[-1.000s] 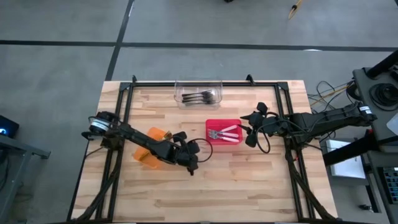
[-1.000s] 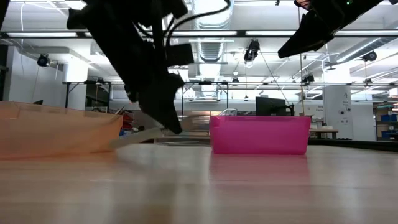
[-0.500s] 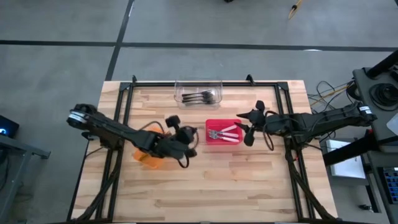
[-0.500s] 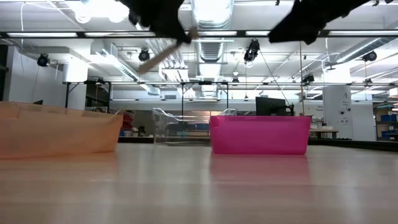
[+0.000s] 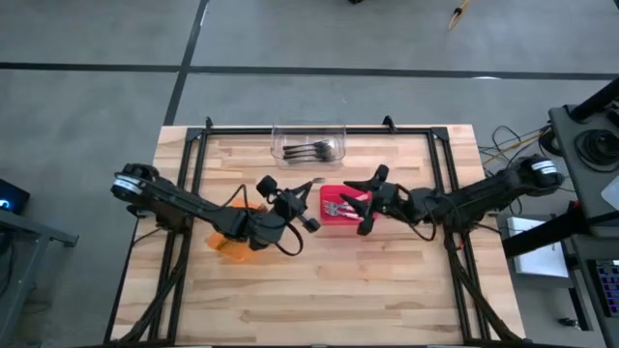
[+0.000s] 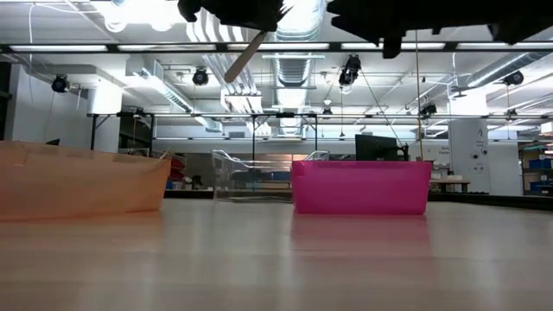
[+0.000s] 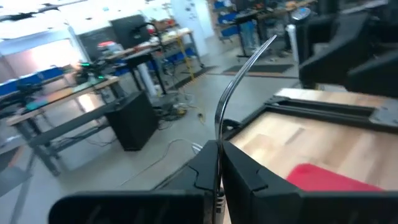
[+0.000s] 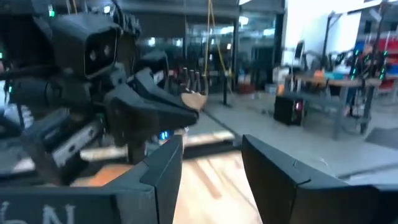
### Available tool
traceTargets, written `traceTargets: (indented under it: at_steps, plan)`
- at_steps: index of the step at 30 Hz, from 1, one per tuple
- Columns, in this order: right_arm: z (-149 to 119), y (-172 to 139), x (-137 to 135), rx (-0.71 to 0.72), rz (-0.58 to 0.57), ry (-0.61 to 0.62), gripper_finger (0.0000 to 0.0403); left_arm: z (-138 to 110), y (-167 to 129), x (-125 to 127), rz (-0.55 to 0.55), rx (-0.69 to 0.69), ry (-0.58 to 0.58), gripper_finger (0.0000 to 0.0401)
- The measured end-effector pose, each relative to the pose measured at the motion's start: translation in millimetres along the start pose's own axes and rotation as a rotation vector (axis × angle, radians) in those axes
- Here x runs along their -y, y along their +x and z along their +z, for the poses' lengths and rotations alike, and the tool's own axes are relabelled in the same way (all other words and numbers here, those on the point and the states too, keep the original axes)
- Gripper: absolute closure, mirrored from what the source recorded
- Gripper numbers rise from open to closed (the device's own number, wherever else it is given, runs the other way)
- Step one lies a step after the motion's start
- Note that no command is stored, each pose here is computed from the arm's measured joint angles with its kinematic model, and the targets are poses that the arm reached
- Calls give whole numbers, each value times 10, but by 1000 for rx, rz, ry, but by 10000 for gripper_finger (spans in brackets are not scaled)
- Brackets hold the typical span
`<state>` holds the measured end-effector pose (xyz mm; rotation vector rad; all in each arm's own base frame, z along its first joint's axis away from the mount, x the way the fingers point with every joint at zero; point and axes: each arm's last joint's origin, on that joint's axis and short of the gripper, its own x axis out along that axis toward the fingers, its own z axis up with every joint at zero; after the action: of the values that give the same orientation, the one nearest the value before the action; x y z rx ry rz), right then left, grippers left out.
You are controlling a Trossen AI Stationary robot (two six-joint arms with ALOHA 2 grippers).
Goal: Sort silverware by color (type)
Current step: Put the white fork into the red bin
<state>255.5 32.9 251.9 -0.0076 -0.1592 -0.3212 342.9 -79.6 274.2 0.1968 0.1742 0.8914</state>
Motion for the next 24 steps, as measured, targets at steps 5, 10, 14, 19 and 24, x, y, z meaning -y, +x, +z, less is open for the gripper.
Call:
traceTargets:
  at_steps: [5,10,14,19,24]
  plan:
    - [-151,157,-94,108,-12,20,245,-20,29,59,70,19,-22,401]
    - [-189,284,-133,170,-76,63,245,-22,33,69,72,22,-26,401]
    - [-200,367,-159,160,-146,69,245,-16,33,69,72,24,-30,401]
    - [-160,433,-193,152,-145,65,219,-16,33,73,58,25,-29,401]
    - [-127,510,-244,118,-93,45,181,-12,36,93,-14,35,6,401]
